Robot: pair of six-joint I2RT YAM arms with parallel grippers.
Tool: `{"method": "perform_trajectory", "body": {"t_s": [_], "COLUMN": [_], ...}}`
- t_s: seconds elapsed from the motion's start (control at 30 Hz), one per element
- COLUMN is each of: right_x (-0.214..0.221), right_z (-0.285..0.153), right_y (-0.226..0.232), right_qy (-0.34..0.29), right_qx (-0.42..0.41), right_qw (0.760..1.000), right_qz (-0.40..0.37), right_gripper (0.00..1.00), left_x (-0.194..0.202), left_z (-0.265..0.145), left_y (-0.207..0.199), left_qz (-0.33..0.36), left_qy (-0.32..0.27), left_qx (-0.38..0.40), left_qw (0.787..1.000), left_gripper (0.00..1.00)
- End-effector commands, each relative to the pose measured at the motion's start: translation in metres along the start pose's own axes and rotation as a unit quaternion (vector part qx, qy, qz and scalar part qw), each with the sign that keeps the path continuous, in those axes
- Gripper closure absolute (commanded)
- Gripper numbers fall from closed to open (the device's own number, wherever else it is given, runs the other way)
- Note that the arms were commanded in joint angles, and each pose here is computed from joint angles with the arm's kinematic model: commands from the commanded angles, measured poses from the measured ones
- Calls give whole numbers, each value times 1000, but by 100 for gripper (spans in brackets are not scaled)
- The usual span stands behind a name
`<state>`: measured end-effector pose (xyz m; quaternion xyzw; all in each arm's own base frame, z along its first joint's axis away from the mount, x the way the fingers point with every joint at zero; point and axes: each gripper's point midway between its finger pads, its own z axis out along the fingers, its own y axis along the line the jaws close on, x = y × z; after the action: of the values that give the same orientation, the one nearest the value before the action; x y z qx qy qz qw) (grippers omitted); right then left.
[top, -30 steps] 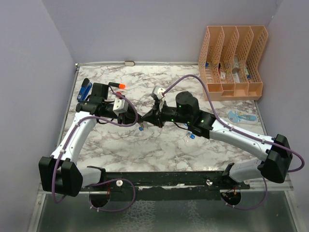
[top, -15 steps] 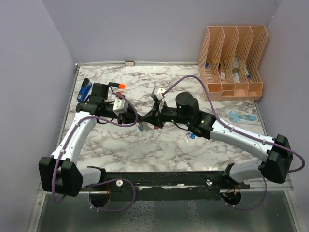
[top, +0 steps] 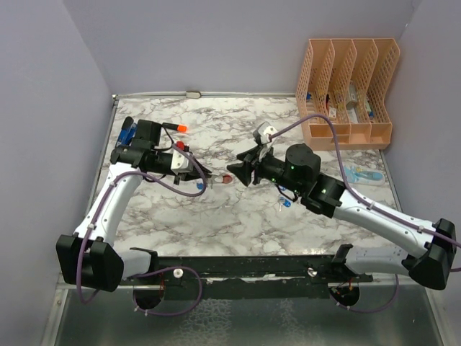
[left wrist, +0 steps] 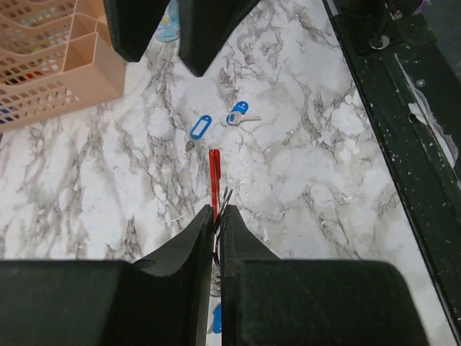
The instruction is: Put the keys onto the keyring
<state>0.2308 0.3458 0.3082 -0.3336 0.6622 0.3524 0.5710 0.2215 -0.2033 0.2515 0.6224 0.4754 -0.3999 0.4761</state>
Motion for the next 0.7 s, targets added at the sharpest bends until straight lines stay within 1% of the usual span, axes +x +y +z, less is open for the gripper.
{"method": "perform_trajectory", "body": {"t_s": [0.0, 0.13, 0.2, 0.3, 0.43, 0.53, 0.67], "right_x": [23, 59, 81, 117, 155, 185, 207], "right_z": [-18, -36, -47, -70, -91, -103, -100], "right_y": [-43, -57, -69, -89, -109, -125, -140], "right_qy": [20, 52, 88, 165, 236, 288, 332], "right_qx": [134, 180, 217, 273, 323, 357, 361], "right_qw": [990, 981, 969, 942, 904, 874, 855], "right_qz": [25, 55, 72, 104, 148, 159, 166], "right_gripper": [53, 53, 54, 56, 56, 57, 58], "left_x": [-22, -29, -26, -23, -21, -21, -15], "left_z": [-3, 1, 3, 5, 7, 7, 8], "left_y": [-10, -27, -29, -32, -34, -35, -38], "left_qz": [73, 81, 71, 55, 51, 41, 28], "left_qy": [-14, -62, -68, -86, -97, -99, -97], "left_qx": [17, 35, 38, 41, 41, 43, 45], "left_qw": [997, 994, 994, 994, 993, 993, 994], "left_gripper": [100, 100, 100, 100, 100, 100, 100]}}
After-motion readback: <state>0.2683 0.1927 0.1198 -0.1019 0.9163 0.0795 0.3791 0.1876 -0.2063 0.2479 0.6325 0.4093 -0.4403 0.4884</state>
